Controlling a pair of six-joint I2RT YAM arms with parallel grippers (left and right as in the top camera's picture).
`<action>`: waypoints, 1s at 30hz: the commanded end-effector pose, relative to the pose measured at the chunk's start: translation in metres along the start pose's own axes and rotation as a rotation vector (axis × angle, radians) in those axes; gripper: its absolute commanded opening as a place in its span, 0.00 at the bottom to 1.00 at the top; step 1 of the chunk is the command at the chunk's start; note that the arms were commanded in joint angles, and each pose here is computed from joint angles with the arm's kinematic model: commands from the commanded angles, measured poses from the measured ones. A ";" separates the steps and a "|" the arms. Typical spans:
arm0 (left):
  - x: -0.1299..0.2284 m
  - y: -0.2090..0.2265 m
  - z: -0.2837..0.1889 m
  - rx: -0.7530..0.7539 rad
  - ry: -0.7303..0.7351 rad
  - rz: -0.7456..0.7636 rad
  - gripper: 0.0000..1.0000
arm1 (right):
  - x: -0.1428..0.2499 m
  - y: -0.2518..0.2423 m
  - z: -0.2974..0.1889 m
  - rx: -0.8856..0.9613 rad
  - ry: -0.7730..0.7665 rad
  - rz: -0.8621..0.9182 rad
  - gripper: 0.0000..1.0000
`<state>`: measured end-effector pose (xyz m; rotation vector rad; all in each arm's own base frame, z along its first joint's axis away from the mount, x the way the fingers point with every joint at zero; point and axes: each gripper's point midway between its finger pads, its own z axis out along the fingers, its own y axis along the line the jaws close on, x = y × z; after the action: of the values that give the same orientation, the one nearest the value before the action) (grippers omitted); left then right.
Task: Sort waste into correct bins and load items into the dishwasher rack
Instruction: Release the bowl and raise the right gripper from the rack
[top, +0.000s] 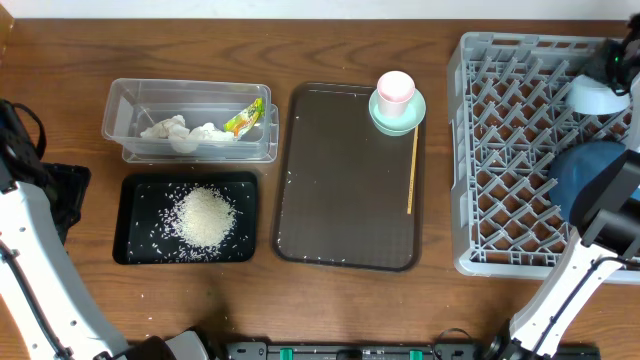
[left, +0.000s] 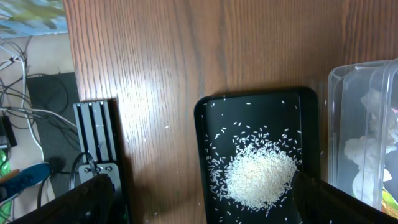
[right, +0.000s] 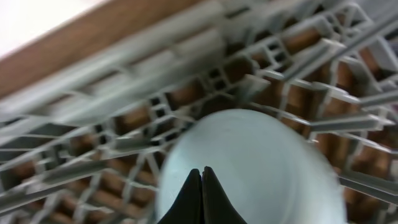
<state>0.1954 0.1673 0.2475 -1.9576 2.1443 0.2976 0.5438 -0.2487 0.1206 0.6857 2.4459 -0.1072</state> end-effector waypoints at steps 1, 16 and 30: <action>-0.002 0.002 0.000 -0.008 -0.005 -0.019 0.94 | -0.004 -0.021 -0.002 0.074 -0.012 0.003 0.01; -0.002 0.002 0.000 -0.008 -0.005 -0.019 0.94 | 0.014 -0.074 -0.019 0.130 0.072 0.132 0.01; -0.002 0.002 0.000 -0.008 -0.005 -0.019 0.94 | -0.037 -0.026 -0.118 -0.128 -0.108 0.129 0.03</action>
<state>0.1954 0.1674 0.2473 -1.9579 2.1448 0.2984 0.4774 -0.3043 0.1762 0.8986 2.3827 -0.1553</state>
